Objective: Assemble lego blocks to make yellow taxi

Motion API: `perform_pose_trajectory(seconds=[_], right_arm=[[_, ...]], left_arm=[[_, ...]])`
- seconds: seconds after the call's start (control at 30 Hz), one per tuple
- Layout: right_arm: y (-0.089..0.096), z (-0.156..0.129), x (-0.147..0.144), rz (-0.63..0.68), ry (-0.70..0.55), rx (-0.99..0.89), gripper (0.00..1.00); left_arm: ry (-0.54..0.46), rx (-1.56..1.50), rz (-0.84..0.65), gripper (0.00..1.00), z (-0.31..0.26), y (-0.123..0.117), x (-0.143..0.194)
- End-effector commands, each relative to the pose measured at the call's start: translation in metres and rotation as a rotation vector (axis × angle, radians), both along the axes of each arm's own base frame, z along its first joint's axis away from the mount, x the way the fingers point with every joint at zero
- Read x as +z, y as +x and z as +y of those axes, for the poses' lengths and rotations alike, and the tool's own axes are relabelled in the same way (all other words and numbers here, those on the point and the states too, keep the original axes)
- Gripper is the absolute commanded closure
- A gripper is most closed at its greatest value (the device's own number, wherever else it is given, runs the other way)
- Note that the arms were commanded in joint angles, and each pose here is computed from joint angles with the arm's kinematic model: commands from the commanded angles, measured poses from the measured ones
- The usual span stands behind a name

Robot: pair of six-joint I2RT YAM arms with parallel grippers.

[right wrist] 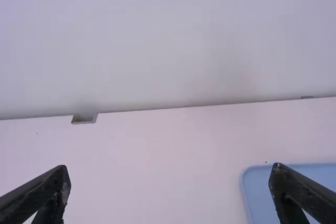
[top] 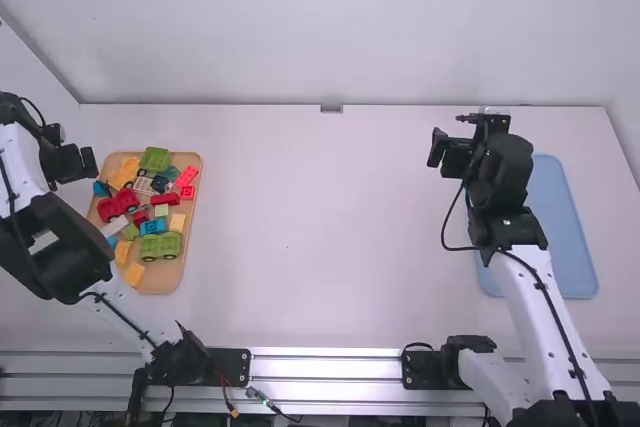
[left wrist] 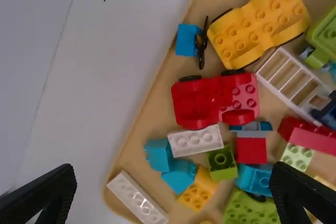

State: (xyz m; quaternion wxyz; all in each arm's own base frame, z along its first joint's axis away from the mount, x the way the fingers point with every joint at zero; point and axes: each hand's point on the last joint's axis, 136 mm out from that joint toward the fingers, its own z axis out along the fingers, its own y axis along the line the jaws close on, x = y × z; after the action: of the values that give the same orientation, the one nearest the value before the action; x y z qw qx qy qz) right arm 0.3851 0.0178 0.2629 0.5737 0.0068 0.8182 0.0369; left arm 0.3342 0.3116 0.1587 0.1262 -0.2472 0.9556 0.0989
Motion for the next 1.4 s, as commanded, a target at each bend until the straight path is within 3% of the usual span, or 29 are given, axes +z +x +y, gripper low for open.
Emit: perform_pose_trajectory(seconds=[0.0, 0.03, 0.2, 0.3, 0.47, 0.73, 0.9, 1.17, 1.37], right_arm=[[0.004, -0.001, 0.016, -0.036, -0.020, 0.005, 0.01], [0.004, -0.001, 0.016, -0.036, -0.032, 0.009, 0.01], [0.004, 0.000, 0.015, -0.033, -0.044, 0.014, 0.01], [0.003, 0.000, 0.013, -0.025, -0.042, 0.015, 0.01], [0.001, 0.000, 0.006, 0.004, -0.036, 0.013, 0.01], [0.000, 0.001, 0.006, 0.010, 0.016, 0.000, 0.01], [0.000, 0.001, 0.006, 0.012, 0.045, -0.009, 0.01], [-0.001, 0.002, 0.004, 0.020, 0.041, -0.007, 0.01], [-0.001, 0.002, 0.003, 0.023, 0.040, -0.007, 0.01]], left_arm=[[-0.035, -0.032, -0.087, 0.01, -0.008, 0.019, 0.007], [-0.029, -0.111, -0.126, 0.01, -0.009, 0.030, 0.010], [0.021, -0.222, -0.146, 0.02, -0.003, 0.038, 0.015], [0.091, -0.408, -0.091, 0.01, -0.001, 0.040, 0.014], [0.173, -0.442, -0.037, 0.01, 0.007, 0.042, 0.017], [0.176, -0.517, 0.084, 0.01, 0.016, 0.038, -0.016], [0.091, -0.566, 0.180, 0.01, 0.016, 0.033, -0.061], [0.016, -0.757, 0.122, 0.04, -0.001, 0.064, -0.086], [0.078, -0.804, 0.041, 0.04, 0.001, 0.090, -0.087]])
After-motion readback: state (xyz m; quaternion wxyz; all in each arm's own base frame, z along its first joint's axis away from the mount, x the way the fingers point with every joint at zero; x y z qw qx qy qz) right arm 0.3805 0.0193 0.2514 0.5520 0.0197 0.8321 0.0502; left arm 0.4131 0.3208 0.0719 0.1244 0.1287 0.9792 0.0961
